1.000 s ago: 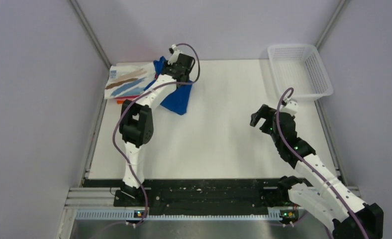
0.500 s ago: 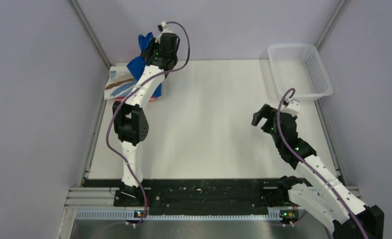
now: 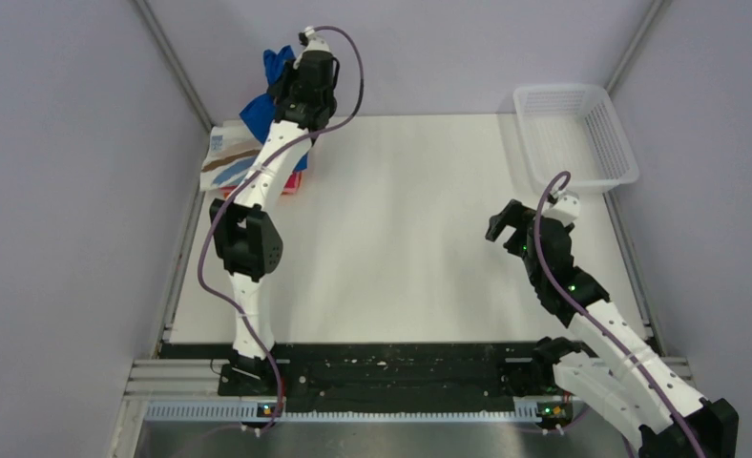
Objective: Fold and stack the t-shirts
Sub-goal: Put the neatly folded tshirt into the corner of the board with the left arm
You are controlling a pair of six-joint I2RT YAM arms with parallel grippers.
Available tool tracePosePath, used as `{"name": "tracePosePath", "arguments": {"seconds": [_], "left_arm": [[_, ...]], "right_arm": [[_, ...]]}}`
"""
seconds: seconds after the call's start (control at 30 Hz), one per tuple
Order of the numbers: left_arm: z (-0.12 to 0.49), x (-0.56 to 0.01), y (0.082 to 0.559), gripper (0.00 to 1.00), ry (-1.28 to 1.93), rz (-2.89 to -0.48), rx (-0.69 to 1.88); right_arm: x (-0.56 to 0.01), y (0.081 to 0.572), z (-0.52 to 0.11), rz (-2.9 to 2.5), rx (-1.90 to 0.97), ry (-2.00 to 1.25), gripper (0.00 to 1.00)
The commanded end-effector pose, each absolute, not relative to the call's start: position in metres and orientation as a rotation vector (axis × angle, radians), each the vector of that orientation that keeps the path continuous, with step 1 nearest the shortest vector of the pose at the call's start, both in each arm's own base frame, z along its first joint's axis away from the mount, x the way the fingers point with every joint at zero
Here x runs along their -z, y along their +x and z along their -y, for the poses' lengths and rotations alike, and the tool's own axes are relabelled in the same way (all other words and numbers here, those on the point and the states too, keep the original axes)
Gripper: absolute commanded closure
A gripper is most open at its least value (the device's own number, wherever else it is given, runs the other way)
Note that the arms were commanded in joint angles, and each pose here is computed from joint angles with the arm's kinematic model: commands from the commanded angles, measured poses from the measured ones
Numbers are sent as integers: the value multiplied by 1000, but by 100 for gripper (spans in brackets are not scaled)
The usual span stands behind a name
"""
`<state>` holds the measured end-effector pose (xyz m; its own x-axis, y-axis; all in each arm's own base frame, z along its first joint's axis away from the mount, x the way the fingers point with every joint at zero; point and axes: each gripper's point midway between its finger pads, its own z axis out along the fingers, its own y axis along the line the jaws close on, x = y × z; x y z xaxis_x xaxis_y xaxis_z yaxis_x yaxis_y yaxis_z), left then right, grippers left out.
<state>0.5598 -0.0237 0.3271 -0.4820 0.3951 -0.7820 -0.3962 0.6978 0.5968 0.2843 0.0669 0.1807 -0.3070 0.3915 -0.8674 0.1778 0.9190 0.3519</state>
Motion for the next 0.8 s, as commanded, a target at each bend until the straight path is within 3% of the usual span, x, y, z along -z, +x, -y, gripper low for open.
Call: {"name": "tracePosePath", "arguments": {"seconds": [0.0,0.77], "left_arm": [[10,-394,545,100,-135,-1713,-880],[-97,-241,588,100,-184,-1967,-967]], "right_arm": [[-185,285,-61,-1866,-202,435,2],[-161,289,-55,-1959,-97,444,2]]}}
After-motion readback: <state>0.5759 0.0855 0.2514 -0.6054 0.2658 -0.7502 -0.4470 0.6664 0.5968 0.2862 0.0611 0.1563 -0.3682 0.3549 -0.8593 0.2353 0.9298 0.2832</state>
